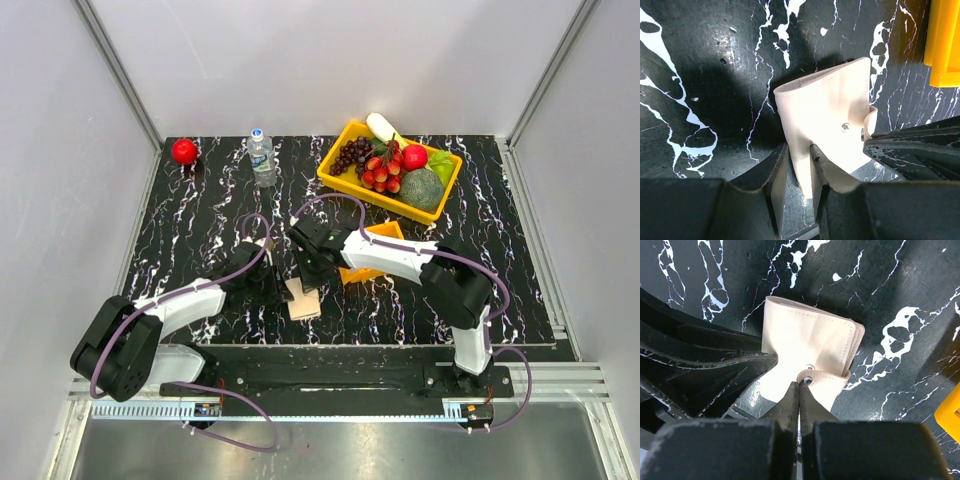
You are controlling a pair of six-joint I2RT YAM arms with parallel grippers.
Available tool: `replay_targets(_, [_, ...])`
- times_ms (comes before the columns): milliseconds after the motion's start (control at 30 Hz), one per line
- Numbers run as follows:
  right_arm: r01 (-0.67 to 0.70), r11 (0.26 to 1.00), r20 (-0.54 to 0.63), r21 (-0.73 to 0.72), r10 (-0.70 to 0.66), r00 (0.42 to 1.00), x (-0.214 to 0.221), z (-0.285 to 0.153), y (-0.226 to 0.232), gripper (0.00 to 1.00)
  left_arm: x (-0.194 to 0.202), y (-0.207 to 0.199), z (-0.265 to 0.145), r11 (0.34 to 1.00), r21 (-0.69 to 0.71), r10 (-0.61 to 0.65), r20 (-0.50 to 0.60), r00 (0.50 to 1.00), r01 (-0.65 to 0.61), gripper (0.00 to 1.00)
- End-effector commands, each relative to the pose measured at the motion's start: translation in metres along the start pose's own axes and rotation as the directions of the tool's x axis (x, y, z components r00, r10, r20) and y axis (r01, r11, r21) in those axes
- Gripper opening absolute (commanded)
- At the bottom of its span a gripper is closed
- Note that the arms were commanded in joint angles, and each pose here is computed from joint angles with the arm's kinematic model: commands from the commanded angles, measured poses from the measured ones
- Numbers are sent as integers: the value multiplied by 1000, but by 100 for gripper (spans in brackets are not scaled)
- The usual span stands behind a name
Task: Put the credit cards into the card holder
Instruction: Close the card holder at the center of the board.
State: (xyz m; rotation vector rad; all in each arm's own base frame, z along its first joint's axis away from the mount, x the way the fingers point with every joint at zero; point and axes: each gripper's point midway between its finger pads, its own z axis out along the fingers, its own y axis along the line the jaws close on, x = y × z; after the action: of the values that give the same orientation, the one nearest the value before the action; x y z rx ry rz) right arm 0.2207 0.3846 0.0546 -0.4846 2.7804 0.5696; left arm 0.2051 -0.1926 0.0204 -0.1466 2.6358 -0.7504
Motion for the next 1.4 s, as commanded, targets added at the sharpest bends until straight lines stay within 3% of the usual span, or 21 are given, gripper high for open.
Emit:
replay_targets(0, [-18,999,31,-46,20,999,-12,-5,11,0,-17,-14,-3,999,32,28,53,998,-29,27])
replay_targets(500, [-25,999,-34,-35,24,999,4,18,4,0,-20,-17,-3,999,38,25,60,998,-27,27])
replay_targets(1033, [-78,993,-52,87,83,995,17,33,-34,0,-18,-16,-4,999,40,26,58,998,-29,27])
replay_targets(1367, [-133,991,-67,32,135,989,23,35,-46,0,-18,-14,-4,999,29,26,64,998,-27,27])
